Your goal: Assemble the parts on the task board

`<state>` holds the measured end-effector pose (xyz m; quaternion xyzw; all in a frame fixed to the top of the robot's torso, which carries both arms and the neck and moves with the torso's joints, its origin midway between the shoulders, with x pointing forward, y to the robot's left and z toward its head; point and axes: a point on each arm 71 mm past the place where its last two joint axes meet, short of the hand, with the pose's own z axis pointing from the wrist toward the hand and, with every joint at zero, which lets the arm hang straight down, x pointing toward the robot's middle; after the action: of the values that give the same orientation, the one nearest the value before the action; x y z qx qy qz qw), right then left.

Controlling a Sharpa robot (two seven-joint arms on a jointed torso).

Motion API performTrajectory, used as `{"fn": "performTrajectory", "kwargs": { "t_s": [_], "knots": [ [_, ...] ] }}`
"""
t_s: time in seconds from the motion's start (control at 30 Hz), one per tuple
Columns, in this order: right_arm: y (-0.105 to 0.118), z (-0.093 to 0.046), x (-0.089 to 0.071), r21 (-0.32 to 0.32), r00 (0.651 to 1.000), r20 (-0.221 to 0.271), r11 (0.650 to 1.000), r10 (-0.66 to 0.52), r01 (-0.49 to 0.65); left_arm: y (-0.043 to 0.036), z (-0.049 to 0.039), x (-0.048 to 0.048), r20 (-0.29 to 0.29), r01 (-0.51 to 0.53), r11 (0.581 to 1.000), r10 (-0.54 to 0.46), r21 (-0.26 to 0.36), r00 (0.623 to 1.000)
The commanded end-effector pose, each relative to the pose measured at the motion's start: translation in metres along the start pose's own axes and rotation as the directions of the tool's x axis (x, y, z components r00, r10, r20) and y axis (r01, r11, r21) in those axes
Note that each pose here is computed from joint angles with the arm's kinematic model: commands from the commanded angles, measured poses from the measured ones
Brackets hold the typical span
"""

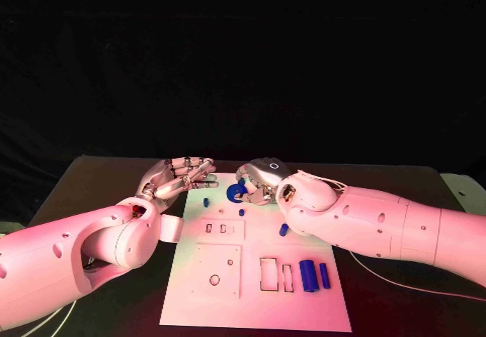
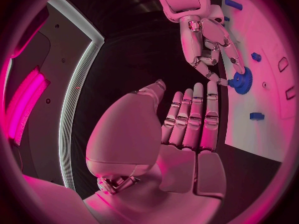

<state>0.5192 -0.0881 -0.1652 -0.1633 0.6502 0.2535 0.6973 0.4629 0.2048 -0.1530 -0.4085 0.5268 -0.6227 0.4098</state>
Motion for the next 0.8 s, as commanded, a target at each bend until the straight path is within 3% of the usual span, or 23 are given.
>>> {"fn": "performTrajectory", "kwargs": {
  "t_s": [0.03,0.27,0.37,0.5,0.6,0.8],
  "knots": [
    [-0.003,-0.004,-0.002,0.001,1.000,0.018,1.000,0.010,-0.010,-0.0012,0.0004,0.0021,-0.019,0.010,1.000,-0.010,0.005,1.000],
    [-0.022,-0.028,-0.025,-0.017,0.983,0.152,0.995,0.100,-0.099,-0.0012,0.0000,0.0000,-0.015,0.008,1.000,-0.008,0.005,1.000],
    [-0.038,-0.046,-0.040,-0.021,0.974,0.173,0.989,0.149,-0.148,-0.0014,-0.0006,-0.0016,-0.012,0.007,1.000,-0.007,0.006,1.000],
    [-0.065,-0.069,-0.052,-0.002,0.971,0.136,0.980,0.197,-0.199,-0.0017,-0.0011,-0.0026,-0.011,0.006,1.000,-0.006,0.006,1.000],
    [-0.095,-0.091,-0.056,0.034,0.968,0.075,0.970,0.239,-0.242,-0.0017,-0.0012,-0.0032,-0.012,0.007,1.000,-0.007,0.006,1.000],
    [-0.131,-0.114,-0.053,0.065,0.957,0.011,0.954,0.291,-0.291,-0.0013,-0.0003,-0.0048,-0.011,0.006,1.000,-0.006,0.007,1.000]
  ]
}}
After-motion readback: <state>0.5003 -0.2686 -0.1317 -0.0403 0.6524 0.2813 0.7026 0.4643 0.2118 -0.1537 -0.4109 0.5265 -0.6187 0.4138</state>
